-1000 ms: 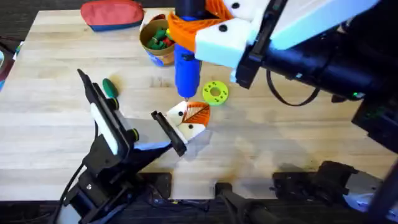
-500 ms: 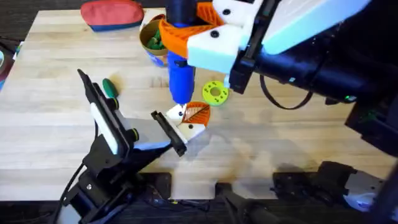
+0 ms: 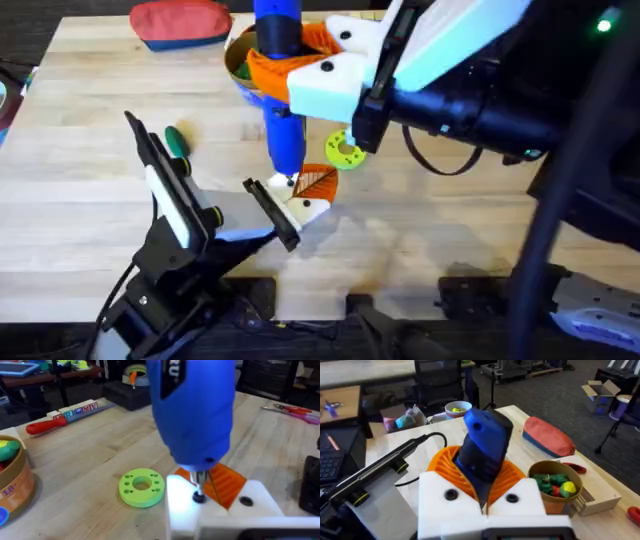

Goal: Pick up the gripper from the table and insert it into the empty holder that is missing its gripper. Then pick up a screw, insert it into the mounting hole, and use the screwdriver to tighten it. Finally, clean up the table by picking up the vegetable and placing it into the bucket.

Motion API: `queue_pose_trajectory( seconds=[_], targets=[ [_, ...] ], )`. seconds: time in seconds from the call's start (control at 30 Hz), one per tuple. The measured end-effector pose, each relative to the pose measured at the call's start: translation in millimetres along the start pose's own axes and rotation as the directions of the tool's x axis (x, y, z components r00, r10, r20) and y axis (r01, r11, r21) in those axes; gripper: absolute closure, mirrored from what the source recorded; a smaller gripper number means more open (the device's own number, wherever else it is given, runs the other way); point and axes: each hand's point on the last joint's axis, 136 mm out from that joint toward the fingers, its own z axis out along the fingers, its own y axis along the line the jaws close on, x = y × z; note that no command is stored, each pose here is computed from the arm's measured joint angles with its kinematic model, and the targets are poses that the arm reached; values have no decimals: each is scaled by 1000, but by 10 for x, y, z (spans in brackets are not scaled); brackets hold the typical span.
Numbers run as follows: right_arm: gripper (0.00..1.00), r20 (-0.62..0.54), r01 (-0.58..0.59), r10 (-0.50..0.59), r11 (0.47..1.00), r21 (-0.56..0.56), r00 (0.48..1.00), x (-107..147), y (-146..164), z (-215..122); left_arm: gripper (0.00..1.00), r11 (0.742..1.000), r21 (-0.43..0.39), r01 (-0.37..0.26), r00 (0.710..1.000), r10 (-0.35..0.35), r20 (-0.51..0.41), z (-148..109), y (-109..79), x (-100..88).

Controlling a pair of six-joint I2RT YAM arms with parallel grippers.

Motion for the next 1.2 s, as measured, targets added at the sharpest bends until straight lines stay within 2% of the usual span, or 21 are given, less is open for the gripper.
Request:
queue_pose_trajectory(
  seconds=[0.8,0.97,1.07,1.2],
  targets=[
    [995,-27,-29,29,1000,0,999,103,-17,79,995,1000,0,7,1000,-7,-1,0,0,2],
    [995,-9,-23,23,1000,-1,1000,52,-13,68,995,1000,0,7,1000,-7,0,0,-1,0],
    [995,33,2,-2,1000,0,999,-97,2,-38,995,1000,0,7,1000,-7,0,0,0,1],
    [995,55,15,-15,1000,4,998,-167,2,-82,995,1000,0,7,1000,-7,0,0,0,1]
  ],
)
